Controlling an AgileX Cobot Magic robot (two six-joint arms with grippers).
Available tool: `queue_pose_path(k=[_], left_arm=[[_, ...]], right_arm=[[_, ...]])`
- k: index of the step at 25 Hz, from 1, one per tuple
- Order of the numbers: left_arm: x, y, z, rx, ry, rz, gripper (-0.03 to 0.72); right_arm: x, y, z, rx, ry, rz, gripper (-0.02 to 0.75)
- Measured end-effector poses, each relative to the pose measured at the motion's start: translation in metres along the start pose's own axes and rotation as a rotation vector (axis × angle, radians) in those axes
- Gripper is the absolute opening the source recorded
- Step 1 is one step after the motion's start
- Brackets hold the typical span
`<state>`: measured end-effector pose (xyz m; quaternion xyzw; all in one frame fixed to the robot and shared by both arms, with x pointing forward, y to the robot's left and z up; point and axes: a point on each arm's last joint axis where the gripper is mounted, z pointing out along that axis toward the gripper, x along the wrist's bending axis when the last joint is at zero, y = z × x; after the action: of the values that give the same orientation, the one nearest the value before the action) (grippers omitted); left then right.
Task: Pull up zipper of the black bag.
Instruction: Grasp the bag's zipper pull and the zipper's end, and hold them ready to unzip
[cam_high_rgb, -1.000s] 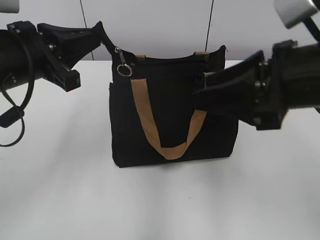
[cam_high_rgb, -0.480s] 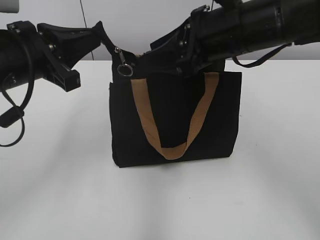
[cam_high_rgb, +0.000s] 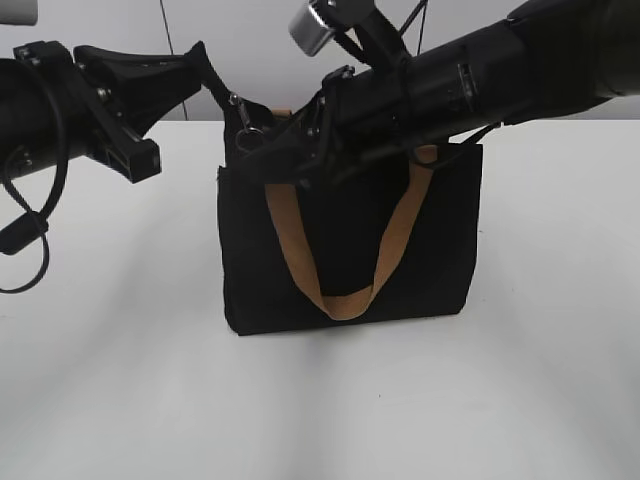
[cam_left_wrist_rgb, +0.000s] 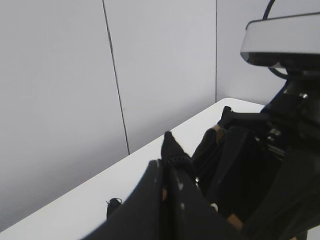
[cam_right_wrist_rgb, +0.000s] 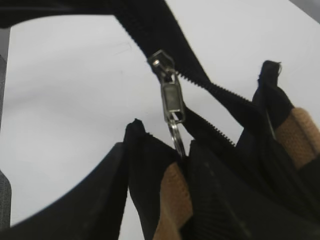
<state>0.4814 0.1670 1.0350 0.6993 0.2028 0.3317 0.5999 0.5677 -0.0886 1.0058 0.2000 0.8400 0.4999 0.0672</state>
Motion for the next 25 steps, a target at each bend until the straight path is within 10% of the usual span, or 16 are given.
queue_pose_path(k=[25], left_arm=[[-0.0001, -0.0006, 0.0, 0.007, -0.001, 0.003, -0.01]], right_arm=[[-0.0007, 0.0043, 0.0051, -0.044, -0.045, 0.071, 0.204]])
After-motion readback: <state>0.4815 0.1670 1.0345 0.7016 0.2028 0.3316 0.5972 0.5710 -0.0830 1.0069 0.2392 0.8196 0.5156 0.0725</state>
